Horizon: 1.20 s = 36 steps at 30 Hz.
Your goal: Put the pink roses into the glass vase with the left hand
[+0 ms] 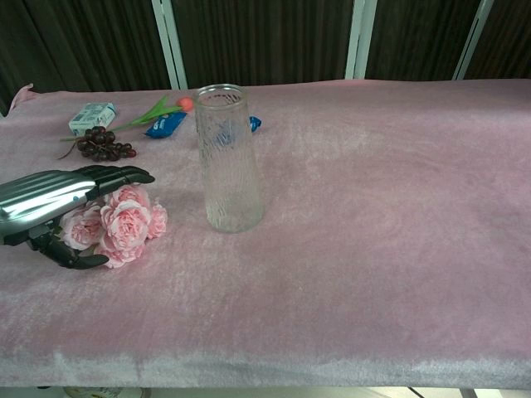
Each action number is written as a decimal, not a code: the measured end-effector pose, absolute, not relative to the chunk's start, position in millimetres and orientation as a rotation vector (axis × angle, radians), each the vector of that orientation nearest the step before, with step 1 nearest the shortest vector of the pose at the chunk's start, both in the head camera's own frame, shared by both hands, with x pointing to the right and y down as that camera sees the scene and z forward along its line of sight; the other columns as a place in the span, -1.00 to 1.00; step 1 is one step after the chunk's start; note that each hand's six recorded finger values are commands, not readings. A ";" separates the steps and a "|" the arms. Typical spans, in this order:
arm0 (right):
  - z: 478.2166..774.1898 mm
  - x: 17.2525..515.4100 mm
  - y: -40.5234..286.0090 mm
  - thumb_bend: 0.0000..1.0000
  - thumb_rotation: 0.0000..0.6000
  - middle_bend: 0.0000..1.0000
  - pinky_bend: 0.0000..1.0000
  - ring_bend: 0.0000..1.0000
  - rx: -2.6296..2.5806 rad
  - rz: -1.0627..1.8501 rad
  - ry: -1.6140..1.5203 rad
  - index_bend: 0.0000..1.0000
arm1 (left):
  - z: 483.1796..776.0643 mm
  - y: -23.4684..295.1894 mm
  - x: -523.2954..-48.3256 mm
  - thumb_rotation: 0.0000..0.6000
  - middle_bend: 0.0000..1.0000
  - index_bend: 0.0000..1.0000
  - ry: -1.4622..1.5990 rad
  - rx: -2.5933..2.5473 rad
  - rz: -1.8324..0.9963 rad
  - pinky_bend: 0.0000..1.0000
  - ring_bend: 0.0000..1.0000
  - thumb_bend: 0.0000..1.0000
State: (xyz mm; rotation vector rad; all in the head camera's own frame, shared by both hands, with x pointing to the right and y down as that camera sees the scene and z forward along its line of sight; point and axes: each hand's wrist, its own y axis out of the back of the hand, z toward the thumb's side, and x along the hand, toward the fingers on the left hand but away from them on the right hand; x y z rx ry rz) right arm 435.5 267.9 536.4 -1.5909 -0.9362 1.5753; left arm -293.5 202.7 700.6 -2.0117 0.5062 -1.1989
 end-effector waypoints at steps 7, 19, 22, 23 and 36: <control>535.9 433.8 267.6 -0.40 1.00 -1.00 -1.00 -1.00 -1.597 1.567 -0.937 -1.00 | 716.7 199.8 -301.8 1.00 -1.00 -1.00 0.475 -1.996 -1.289 -1.00 -1.00 -0.48; 531.3 438.5 267.0 -0.40 1.00 -1.00 -1.00 -1.00 -1.585 1.568 -0.961 -1.00 | 728.7 181.6 -300.4 1.00 0.38 0.24 0.596 -1.910 -1.274 -0.49 -0.04 -0.34; 529.1 440.2 267.4 -0.40 1.00 -1.00 -1.00 -1.00 -1.581 1.568 -0.970 -1.00 | 726.5 177.4 -300.4 1.00 0.49 0.40 0.633 -1.902 -1.254 -0.39 0.04 -0.32; 528.6 440.5 267.6 -0.40 1.00 -1.00 -1.00 -1.00 -1.580 1.567 -0.972 -1.00 | 725.2 176.3 -299.7 1.00 0.53 0.48 0.648 -1.907 -1.245 -0.36 0.08 -0.30; 522.2 443.8 270.3 -0.40 1.00 -1.00 -1.00 -1.00 -1.584 1.555 -0.988 -1.00 | 650.3 149.4 -291.1 1.00 0.69 0.68 1.061 -2.084 -1.025 -0.07 0.26 -0.18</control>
